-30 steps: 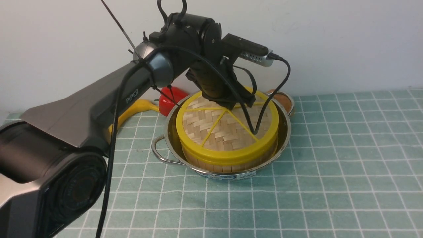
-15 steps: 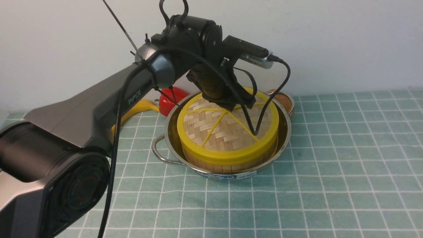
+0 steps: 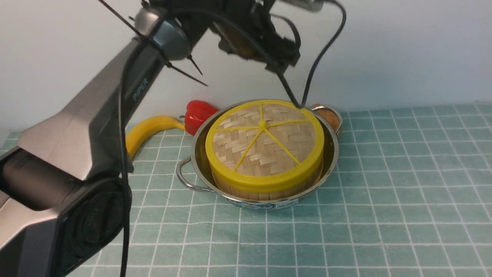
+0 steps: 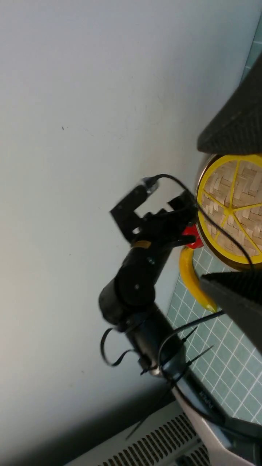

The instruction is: Place the steamer in the pot on the blue tablecloth, and put the lid on the steamer.

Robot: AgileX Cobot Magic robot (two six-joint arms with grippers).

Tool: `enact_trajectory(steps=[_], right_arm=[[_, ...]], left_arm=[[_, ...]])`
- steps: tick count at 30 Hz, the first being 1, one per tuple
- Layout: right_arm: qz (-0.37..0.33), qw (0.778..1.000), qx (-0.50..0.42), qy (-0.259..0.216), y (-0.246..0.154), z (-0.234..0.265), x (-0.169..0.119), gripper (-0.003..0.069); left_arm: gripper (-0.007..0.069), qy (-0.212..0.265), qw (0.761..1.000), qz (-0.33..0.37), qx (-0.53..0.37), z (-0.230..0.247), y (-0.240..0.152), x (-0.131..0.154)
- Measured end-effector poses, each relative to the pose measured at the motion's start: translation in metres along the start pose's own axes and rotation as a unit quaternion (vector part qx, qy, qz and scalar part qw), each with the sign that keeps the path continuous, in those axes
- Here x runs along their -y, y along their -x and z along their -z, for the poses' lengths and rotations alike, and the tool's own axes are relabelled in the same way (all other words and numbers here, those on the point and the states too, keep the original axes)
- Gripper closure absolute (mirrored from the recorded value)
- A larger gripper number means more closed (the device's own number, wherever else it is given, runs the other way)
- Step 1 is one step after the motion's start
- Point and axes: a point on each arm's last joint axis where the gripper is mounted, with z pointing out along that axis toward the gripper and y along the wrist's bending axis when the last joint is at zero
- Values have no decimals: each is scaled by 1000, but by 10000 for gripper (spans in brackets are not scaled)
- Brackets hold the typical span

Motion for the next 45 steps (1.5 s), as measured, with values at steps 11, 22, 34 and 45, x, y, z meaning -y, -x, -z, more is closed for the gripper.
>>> enact_trajectory(steps=[11,22,34,45], right_arm=[[65,994,-17,-84,-17,0,18,258],[97,969,-74,-216,-123,22,58,522],[92,964,-73,-238,-203,24,76,673],[-11,985,-91,-144,-213,15,59,655]], left_arm=[[451,18,974,16,226,229,24,-15],[648,40,942,-5,332,364,-17,-18],[648,0,995,-18,99,296,-112,1],[648,-64,985,36,155,266,-246,34]])
